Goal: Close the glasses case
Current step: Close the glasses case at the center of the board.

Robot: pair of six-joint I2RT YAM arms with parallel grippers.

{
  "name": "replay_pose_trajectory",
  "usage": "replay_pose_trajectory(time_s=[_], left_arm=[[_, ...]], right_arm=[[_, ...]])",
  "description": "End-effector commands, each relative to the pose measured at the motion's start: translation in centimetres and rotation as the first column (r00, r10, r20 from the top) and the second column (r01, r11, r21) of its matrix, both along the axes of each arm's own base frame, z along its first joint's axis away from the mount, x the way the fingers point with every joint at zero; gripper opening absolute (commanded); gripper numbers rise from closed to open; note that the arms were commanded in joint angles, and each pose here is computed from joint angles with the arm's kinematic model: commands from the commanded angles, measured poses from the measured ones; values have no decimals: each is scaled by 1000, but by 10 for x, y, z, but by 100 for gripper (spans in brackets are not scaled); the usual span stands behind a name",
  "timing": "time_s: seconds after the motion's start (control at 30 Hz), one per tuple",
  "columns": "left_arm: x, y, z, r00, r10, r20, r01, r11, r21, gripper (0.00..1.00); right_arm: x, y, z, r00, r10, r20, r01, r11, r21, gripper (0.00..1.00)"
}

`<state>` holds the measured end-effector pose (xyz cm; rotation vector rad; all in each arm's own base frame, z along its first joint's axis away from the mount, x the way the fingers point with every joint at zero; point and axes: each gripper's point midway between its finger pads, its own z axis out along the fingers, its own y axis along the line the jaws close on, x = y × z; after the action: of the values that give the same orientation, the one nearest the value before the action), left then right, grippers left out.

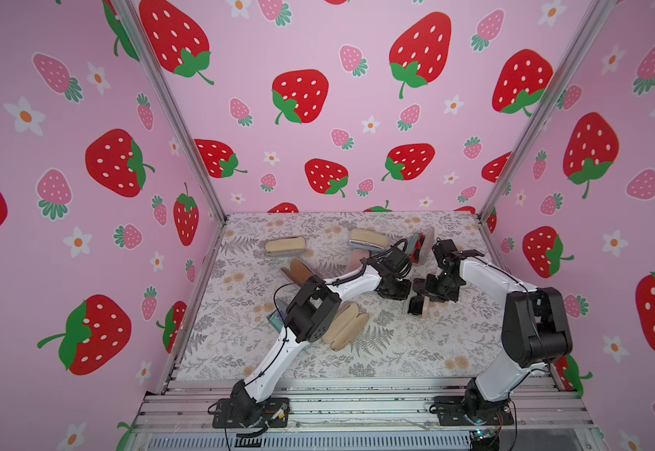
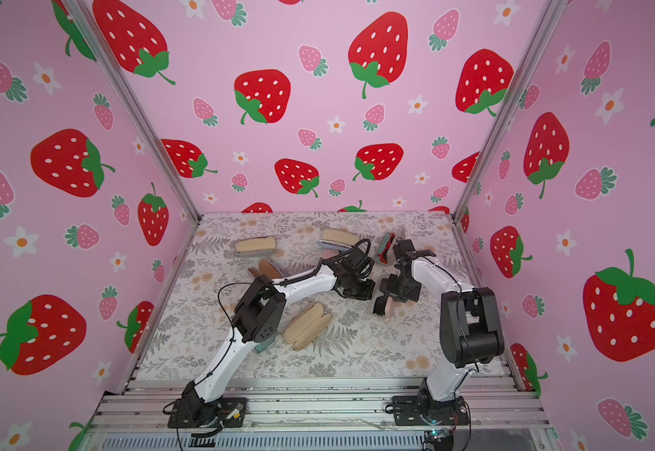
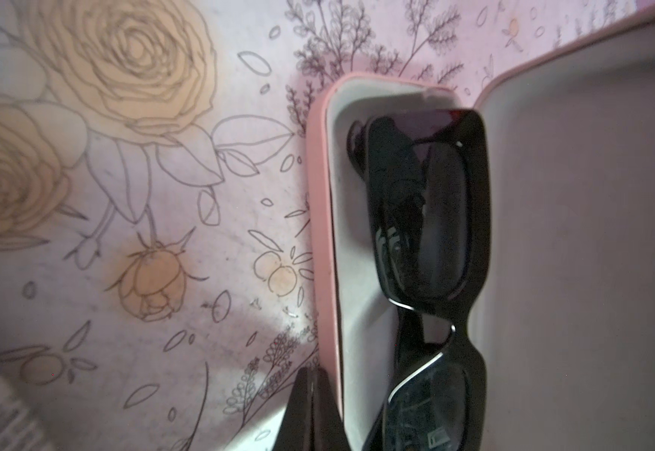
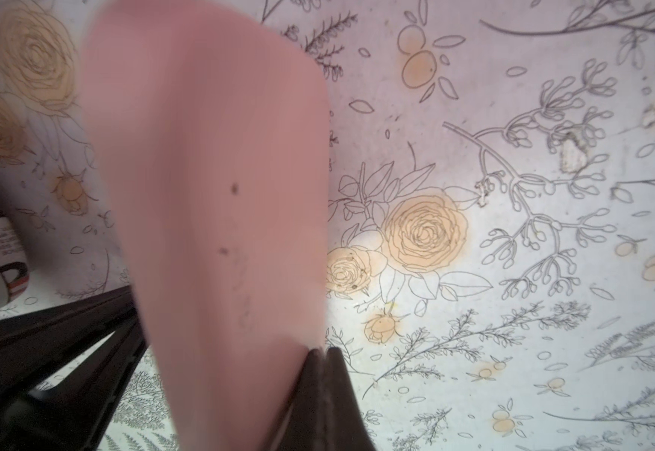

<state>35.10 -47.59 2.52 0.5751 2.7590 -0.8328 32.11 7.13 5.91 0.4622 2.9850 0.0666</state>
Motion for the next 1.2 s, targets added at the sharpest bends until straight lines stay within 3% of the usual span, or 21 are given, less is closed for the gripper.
replay_pose_trajectory(time_s=[0.0, 0.37, 1.17], left_arm=[[-12, -6, -15, 999, -34, -25, 35, 999, 23, 0], [-13, -7, -15, 999, -39, -24, 40, 999, 23, 0], [-8, 11, -11, 999, 18, -28, -17, 1000, 14, 0]], right_arm=[[3, 21, -1, 999, 49, -9, -49, 998, 42, 2], [6, 34, -1, 997, 76, -13, -76, 997, 28, 3], [-23, -13, 27, 999, 2, 34, 2, 992, -127, 6]])
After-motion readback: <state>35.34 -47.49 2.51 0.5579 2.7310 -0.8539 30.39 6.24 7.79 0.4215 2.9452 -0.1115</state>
